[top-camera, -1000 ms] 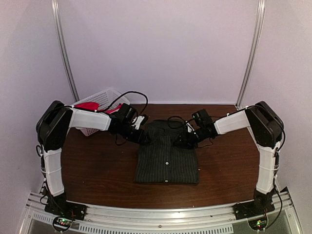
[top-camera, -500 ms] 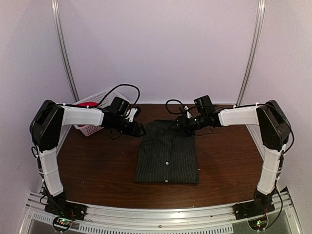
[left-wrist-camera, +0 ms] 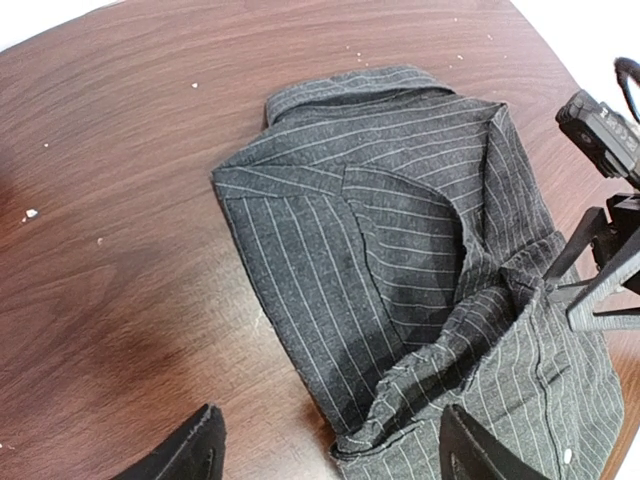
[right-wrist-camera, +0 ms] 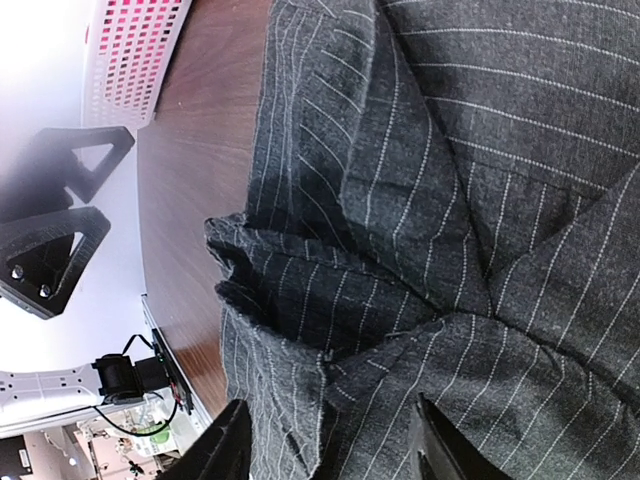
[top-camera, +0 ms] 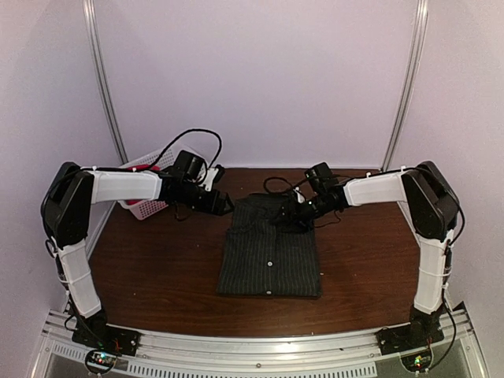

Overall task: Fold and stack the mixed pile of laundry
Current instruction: Smooth out the 2/3-rectangle-folded T-shirt at the center of the board.

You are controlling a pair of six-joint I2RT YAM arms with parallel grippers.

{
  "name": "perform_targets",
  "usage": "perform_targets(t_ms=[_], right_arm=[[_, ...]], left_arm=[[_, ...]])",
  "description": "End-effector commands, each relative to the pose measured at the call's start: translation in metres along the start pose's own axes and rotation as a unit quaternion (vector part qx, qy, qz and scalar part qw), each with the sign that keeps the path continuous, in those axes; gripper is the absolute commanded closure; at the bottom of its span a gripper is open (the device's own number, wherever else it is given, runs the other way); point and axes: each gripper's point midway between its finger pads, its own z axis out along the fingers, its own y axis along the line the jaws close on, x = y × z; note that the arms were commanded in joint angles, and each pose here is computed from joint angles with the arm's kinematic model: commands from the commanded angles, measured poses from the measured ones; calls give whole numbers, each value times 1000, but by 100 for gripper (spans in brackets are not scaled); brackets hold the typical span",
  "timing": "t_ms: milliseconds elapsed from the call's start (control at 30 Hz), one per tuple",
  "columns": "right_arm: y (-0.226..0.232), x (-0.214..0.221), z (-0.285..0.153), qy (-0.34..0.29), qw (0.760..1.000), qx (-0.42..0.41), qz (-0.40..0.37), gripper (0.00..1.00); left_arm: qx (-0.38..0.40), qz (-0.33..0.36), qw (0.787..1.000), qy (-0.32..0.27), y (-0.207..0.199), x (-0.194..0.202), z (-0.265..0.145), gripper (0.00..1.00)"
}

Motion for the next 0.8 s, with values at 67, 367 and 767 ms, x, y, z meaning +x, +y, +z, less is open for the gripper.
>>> perform_targets(t_ms=[67, 367, 767], right_arm=[[28, -8, 5, -11, 998, -68, -2, 57], [34, -12, 11, 6, 997, -82, -7, 59], [7, 7, 17, 41, 999, -34, 4, 50]], left_arm=[[-1, -9, 1000, -18, -3, -7, -11, 25], [-5, -10, 1000, -25, -3, -13, -15, 25], [-9, -10, 1000, -27, -2, -13, -15, 25]])
